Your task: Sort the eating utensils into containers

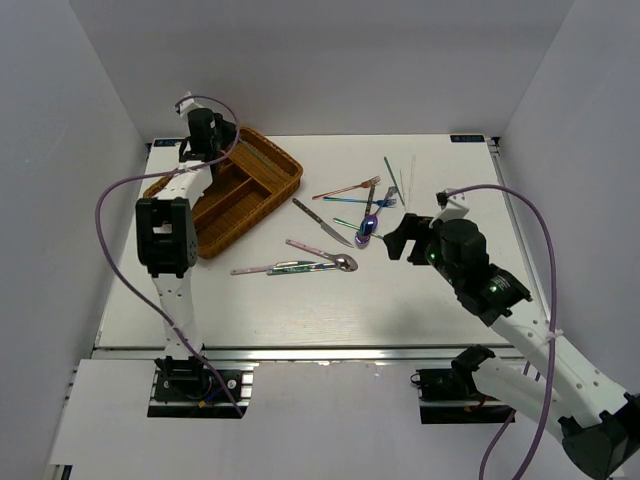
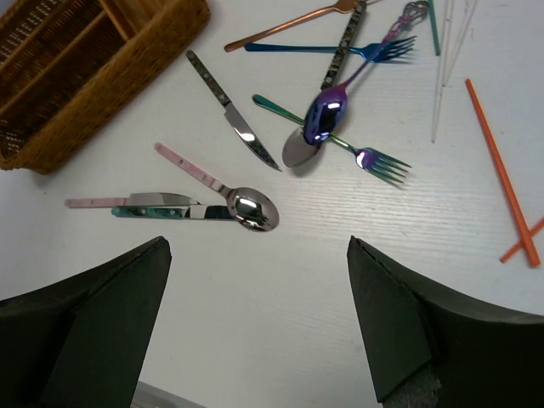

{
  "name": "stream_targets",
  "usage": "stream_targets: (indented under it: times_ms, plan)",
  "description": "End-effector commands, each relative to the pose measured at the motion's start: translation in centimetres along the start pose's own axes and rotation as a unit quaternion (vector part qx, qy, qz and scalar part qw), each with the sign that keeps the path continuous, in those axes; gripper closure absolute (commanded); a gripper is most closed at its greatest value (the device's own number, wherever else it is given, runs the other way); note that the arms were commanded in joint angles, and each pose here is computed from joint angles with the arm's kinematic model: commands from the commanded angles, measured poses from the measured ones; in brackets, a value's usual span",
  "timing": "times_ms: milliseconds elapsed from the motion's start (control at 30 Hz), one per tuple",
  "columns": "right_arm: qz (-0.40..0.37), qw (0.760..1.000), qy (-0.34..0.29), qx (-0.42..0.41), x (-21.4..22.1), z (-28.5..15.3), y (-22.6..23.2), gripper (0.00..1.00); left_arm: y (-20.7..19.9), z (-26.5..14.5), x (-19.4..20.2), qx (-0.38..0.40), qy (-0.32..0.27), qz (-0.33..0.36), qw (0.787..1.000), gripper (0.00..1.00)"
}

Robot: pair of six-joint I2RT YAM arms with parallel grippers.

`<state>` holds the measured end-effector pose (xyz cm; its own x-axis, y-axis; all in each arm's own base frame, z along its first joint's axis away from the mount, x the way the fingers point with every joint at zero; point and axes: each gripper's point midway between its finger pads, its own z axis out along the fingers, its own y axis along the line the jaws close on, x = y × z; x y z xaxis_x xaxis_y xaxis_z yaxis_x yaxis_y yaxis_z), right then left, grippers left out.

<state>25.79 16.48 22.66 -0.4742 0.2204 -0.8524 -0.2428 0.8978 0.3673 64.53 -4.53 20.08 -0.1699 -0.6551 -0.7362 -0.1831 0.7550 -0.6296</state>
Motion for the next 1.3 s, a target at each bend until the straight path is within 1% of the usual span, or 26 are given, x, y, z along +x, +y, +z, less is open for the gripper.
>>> stream_targets:
  times_ms: [0,33,133,167,200,233,300,333,367,400,467,500,600,633,733,800,833,900,933,967,1000,1033,1067,1100,1167,1267]
  plan:
    - [-0.024,0.999,0.000,0.041,0.0,-1.4,-2.0,0.11,-5.3,1.7,-1.6,0.113,-0.016,-0.005,0.993,1.00]
    - [-0.026,0.997,-0.017,0.069,-0.8,-2.0,-3.0,0.11,-4.0,3.3,0.4,0.112,-0.003,-0.018,0.994,1.00]
    - [-0.032,0.994,-0.033,0.095,-1.8,-2.9,-4.1,0.11,-3.8,4.7,1.8,0.125,0.004,-0.034,0.992,1.00]
    - [-0.031,0.993,-0.038,0.103,-2.0,-3.1,-4.3,0.11,-2.7,5.3,3.1,0.114,0.014,-0.043,0.992,0.96]
    - [-0.030,0.992,-0.034,0.118,-1.9,-3.2,-4.9,0.11,-2.2,5.5,3.6,0.109,0.018,-0.047,0.993,0.85]
    - [-0.032,0.988,-0.030,0.148,-1.8,-3.0,-6.0,0.11,-2.0,5.5,4.1,0.109,0.023,-0.051,0.993,0.63]
    - [-0.027,0.983,-0.018,0.182,-1.8,-2.8,-7.2,0.11,-1.2,5.6,4.9,0.096,0.030,-0.053,0.994,0.41]
    - [-0.027,0.980,0.002,0.198,-1.3,-2.1,-8.3,0.11,-1.5,5.4,5.1,0.100,0.035,-0.050,0.993,0.02]
    - [-0.026,0.978,0.012,0.207,-1.1,-1.7,-9.0,0.11,-1.4,5.3,5.1,0.096,0.040,-0.050,0.993,0.02]
    - [-0.023,0.976,0.021,0.215,-1.0,-1.4,-9.7,0.11,-2.8,5.0,4.2,0.112,0.040,-0.047,0.992,0.02]
    - [0.003,0.970,0.051,0.237,-0.1,-0.8,-12.1,0.11,-3.7,4.5,2.9,0.106,0.043,-0.039,0.993,0.02]
    - [0.014,0.969,0.053,0.240,0.0,-0.6,-12.8,0.11,-6.0,3.5,0.1,0.123,0.022,-0.036,0.991,0.02]
    - [0.055,0.961,0.053,0.267,0.5,0.1,-15.9,0.11,-8.0,2.0,-3.4,0.115,0.007,-0.021,0.993,0.02]
    - [0.070,0.953,0.068,0.286,1.3,0.5,-17.5,0.11,-9.4,0.6,-5.5,0.109,0.002,-0.018,0.994,0.02]
    - [0.102,0.942,0.094,0.307,2.3,1.6,-19.7,0.11,-10.3,-2.9,-8.8,0.074,-0.009,-0.017,0.997,0.02]
    - [0.111,0.936,0.087,0.323,1.9,2.0,-20.9,0.12,-9.8,-5.1,-9.4,0.047,-0.004,-0.015,0.999,0.02]
    - [0.120,0.928,0.091,0.342,2.1,2.1,-22.3,0.14,-9.7,-7.5,-9.7,0.038,-0.002,-0.013,0.999,0.02]
    - [0.129,0.920,0.086,0.360,1.3,2.3,-23.6,0.19,-8.8,-10.2,-9.2,0.024,0.009,-0.009,1.000,0.02]
    - [0.132,0.915,0.101,0.367,2.0,2.7,-24.3,0.22,-8.3,-11.6,-8.8,0.018,0.015,-0.007,1.000,0.02]
    - [0.133,0.913,0.101,0.372,1.6,3.0,-24.6,0.26,-7.0,-14.5,-7.9,0.008,0.023,-0.005,1.000,0.02]
    - [0.136,0.909,0.104,0.379,1.9,3.3,-25.3,0.33,-6.5,-16.0,-7.5,0.006,0.023,-0.001,1.000,0.02]
    - [0.138,0.909,0.104,0.378,2.0,3.6,-25.6,0.37,-5.8,-17.5,-6.9,0.004,0.025,0.000,1.000,0.02]
    - [0.141,0.911,0.103,0.375,1.9,4.1,-25.8,0.41,-4.3,-20.4,-5.5,0.000,0.033,0.000,0.999,0.02]
    - [0.145,0.917,0.100,0.358,1.7,5.0,-25.7,0.47,-3.8,-21.7,-5.0,0.004,0.033,0.001,0.999,0.02]
    - [0.147,0.917,0.125,0.348,2.8,6.4,-26.2,0.49,-2.2,-25.0,-2.9,0.006,0.044,0.012,0.999,0.02]
    - [0.155,0.920,0.132,0.336,2.7,8.2,-26.5,0.49,-0.6,-27.5,-1.0,0.006,0.066,0.046,0.997,0.02]
